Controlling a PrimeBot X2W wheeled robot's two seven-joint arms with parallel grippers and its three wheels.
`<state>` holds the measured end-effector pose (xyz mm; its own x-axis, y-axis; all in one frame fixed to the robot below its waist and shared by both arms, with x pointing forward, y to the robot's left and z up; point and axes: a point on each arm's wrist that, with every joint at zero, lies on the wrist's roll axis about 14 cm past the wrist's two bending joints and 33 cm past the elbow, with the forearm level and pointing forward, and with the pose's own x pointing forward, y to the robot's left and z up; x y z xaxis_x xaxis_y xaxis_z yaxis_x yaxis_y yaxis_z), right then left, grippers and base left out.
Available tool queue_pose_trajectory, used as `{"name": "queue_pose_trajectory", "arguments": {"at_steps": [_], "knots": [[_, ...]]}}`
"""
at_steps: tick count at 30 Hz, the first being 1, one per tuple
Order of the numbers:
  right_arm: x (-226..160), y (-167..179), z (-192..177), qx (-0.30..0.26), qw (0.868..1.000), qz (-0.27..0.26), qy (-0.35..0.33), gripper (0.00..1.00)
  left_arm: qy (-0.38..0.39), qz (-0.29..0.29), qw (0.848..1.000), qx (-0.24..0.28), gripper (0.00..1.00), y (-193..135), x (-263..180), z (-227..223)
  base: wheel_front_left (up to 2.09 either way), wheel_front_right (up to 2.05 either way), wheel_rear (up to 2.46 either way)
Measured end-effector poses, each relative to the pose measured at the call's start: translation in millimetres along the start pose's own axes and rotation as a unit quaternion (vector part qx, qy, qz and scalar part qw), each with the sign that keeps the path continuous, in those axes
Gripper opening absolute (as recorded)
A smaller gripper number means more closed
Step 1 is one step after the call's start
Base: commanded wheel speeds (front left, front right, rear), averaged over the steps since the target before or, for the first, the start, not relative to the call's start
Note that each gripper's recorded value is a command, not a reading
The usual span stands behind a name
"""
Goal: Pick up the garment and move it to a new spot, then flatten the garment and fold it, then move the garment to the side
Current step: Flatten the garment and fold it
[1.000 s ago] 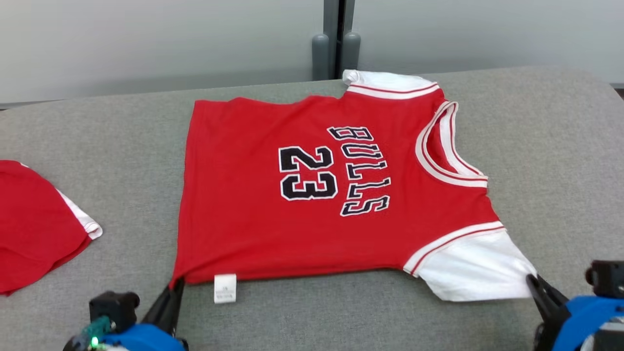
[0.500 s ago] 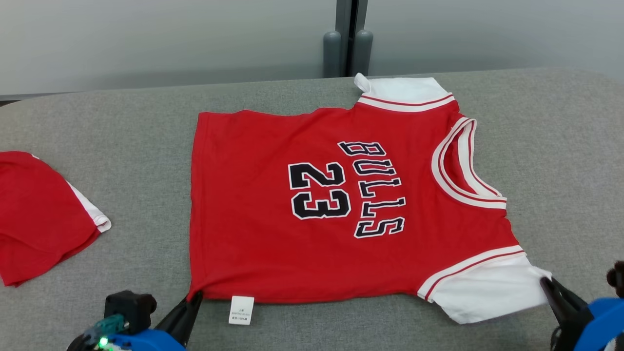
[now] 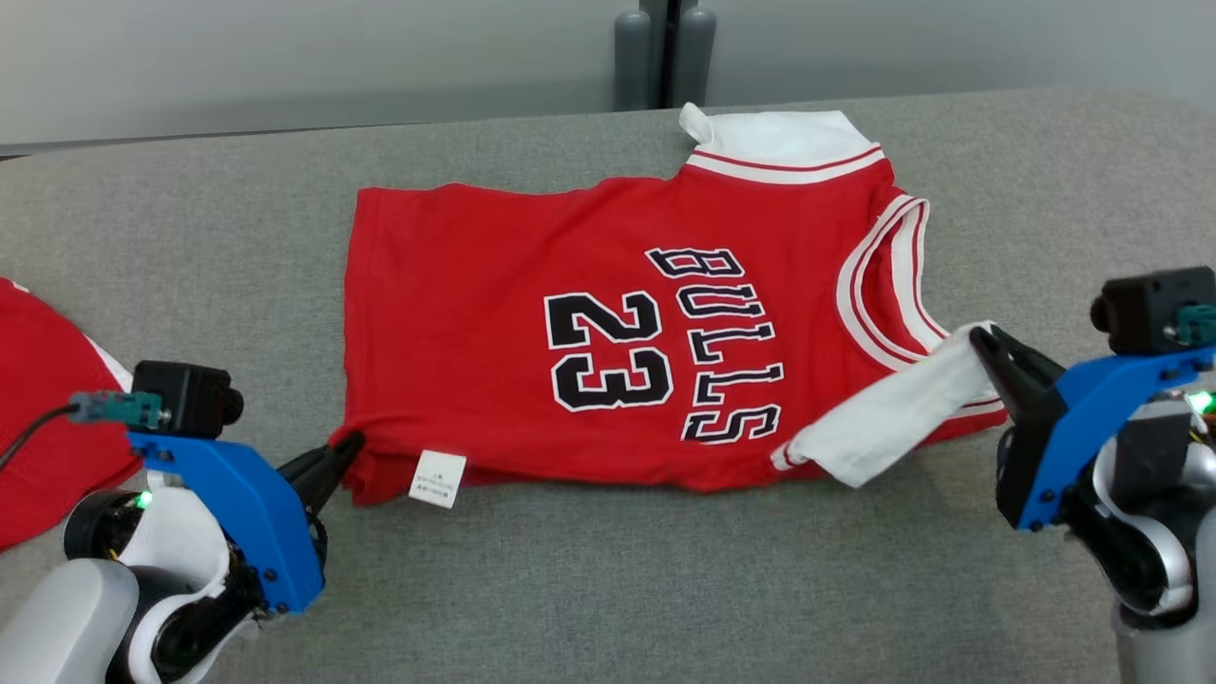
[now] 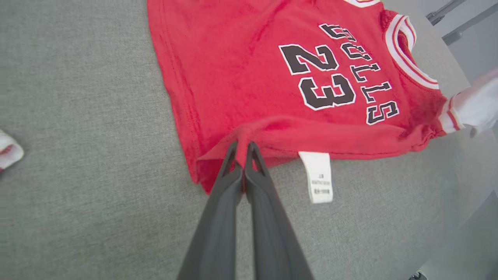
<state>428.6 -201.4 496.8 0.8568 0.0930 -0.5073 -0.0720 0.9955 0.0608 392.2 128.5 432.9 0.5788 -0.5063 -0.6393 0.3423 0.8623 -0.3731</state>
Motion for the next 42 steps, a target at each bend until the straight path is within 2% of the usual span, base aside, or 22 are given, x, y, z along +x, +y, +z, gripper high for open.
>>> {"name": "queue_pose_trajectory", "arguments": {"at_steps": [7, 17, 18, 19, 20, 23, 26, 29, 35, 39, 42], "knots": [[28, 2, 9, -0.013, 1.0, 0.014, -0.005, 0.0, 0.015, 0.0, 0.999, -0.038, 0.0, 8, 20, -6, 0.0, 0.0, 0.0], [61, -1, 24, -0.015, 0.999, 0.019, -0.038, 0.0, 0.012, 0.006, 0.998, -0.064, 0.0, 18, 34, -12, 0.0, 0.0, 0.0], [64, 0, 25, -0.012, 0.999, 0.02, -0.042, 0.25, 0.011, 0.009, 0.998, -0.067, 0.0, 19, 35, -13, 0.0, 0.0, 0.0], [66, 0, 27, -0.009, 0.998, 0.022, -0.05, 0.97, 0.01, 0.012, 0.998, -0.067, 0.26, 21, 36, -13, 0.0, 0.0, 0.0], [68, 2, 30, -0.007, 0.998, 0.024, -0.057, 1.0, 0.007, 0.016, 0.998, -0.068, 1.0, 22, 36, -13, 0.0, 0.0, 0.0], [71, 6, 33, -0.004, 0.997, 0.03, -0.069, 1.0, -0.002, 0.023, 0.997, -0.074, 1.0, 26, 36, -12, 0.0, 0.0, 0.0], [66, 3, 53, 0.003, 0.992, 0.029, -0.121, 1.0, -0.039, 0.046, 0.996, -0.07, 1.0, 33, 28, -4, 0.0, 0.0, 0.0], [58, -6, 60, 0.012, 0.99, 0.019, -0.141, 1.0, -0.055, 0.066, 0.994, -0.064, 1.0, 40, 18, -9, 0.0, 0.0, 0.0], [43, -34, 3, 0.037, 0.997, -0.022, -0.06, 1.0, -0.075, 0.069, 0.993, -0.066, 1.0, 28, 10, -27, 0.0, 0.0, 0.0], [36, -48, -30, 0.049, 0.997, -0.05, -0.016, 1.0, -0.081, 0.06, 0.992, -0.071, 1.0, 13, 15, -34, 0.0, 0.0, 0.0], [37, -50, -47, 0.063, 0.996, -0.061, 0.003, 1.0, -0.073, 0.077, 0.993, -0.054, 1.0, 17, 20, -40, 0.0, 0.0, 0.0]]}}
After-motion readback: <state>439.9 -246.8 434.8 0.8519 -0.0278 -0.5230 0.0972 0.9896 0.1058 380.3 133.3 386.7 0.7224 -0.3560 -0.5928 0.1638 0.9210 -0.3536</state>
